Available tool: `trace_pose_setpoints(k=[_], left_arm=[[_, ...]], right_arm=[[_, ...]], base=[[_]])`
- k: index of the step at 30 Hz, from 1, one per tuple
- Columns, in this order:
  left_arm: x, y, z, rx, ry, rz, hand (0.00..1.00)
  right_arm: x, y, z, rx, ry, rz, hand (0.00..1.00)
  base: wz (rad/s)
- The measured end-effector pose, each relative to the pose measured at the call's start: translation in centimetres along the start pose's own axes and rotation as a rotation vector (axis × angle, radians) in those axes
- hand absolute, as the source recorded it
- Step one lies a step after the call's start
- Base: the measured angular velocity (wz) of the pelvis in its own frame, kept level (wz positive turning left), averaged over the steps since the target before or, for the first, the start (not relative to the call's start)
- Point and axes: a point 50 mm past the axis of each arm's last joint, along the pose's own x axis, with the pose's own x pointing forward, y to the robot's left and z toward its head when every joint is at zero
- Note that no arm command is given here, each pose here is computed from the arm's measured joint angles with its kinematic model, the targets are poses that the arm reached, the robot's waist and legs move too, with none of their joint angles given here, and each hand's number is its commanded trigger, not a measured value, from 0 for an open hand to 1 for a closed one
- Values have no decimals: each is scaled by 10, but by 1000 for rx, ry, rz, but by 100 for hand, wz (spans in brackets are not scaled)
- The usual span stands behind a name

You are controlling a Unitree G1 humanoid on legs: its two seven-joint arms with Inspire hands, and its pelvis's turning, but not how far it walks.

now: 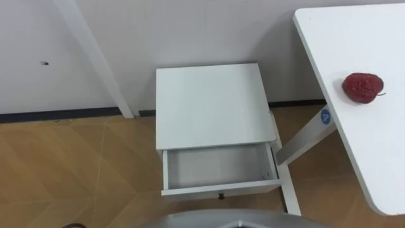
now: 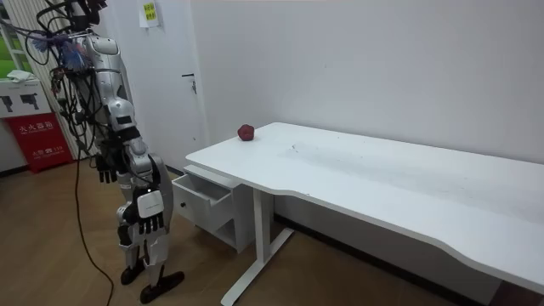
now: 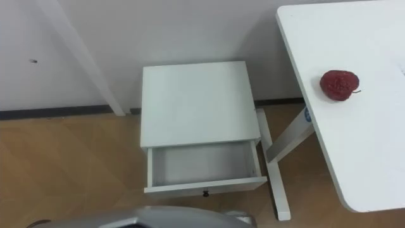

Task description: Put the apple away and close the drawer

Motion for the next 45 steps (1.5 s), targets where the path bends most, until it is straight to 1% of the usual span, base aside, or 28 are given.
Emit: trace_pose_setpoints(k=[5, 8, 11, 13, 15, 16, 17, 19, 20, 22, 23, 25, 26, 28, 31, 33, 36, 39, 42, 45], left_arm=[[0, -2, -1, -5, 3, -9, 0], [0, -7, -2, -8, 10, -21, 0], [-1, -11, -3, -9, 15, -33, 0], [0, -11, -1, -15, 9, -33, 0], [0, -9, 0, -36, 12, -27, 0], [0, -8, -3, -66, 20, -22, 0], [0, -7, -3, -78, 21, -19, 0], [0, -4, -5, -130, 29, 4, 0], [0, -4, -5, -152, 27, 9, 0], [0, -1, -7, -218, 30, 29, 0], [0, 0, -7, -238, 25, 32, 0], [1, 4, -9, -278, 5, 47, 0], [1, 6, -9, -287, 2, 55, 0], [0, 9, -12, -306, 1, 82, 0], [0, 11, -16, -316, 7, 100, 0], [0, 13, -18, -316, 7, 109, 0], [0, 21, -15, -321, -20, 133, 0], [0, 27, -11, -321, -48, 160, 0], [0, 28, -10, -322, -66, 167, 0], [-1, 30, -14, -321, -64, 175, 0]], right_arm=[[0, 0, 0, 6, -2, -5, 0], [0, -1, 2, 24, -13, -18, 0], [0, -1, 3, 112, -33, -35, 0], [0, -4, 3, 242, -52, -58, 0], [0, -6, 0, 317, -48, -88, 0], [0, -8, -3, 410, -47, -105, 0], [-1, -8, -6, 468, -48, -114, 0], [-1, -14, -10, 759, -75, -151, 0], [-2, -15, -9, 836, -87, -157, 0], [-3, -22, -7, 1134, -131, -171, 0], [-4, -24, -5, 1200, -143, -175, 0], [-7, -33, -1, 1429, -197, -199, 0], [-7, -35, 1, 1487, -211, -199, 0], [-9, -41, 4, 1676, -237, -213, 0], [-11, -47, 8, 1834, -260, -229, 0], [-13, -52, 9, 1896, -275, -243, 0], [-19, -62, 16, 1975, -320, -265, 0], [-25, -72, 24, 2002, -375, -299, 0], [-34, -82, 37, 2030, -418, -300, 0], [-46, -97, 45, 2057, -488, -330, 0]], base=[[0], [0], [0], [0], [-2], [-6], [-6], [-7], [-19], [-17], [-9], [-7], [-5], [-8], [-14], [-4], [-5], [-5], [-2], [-5]])
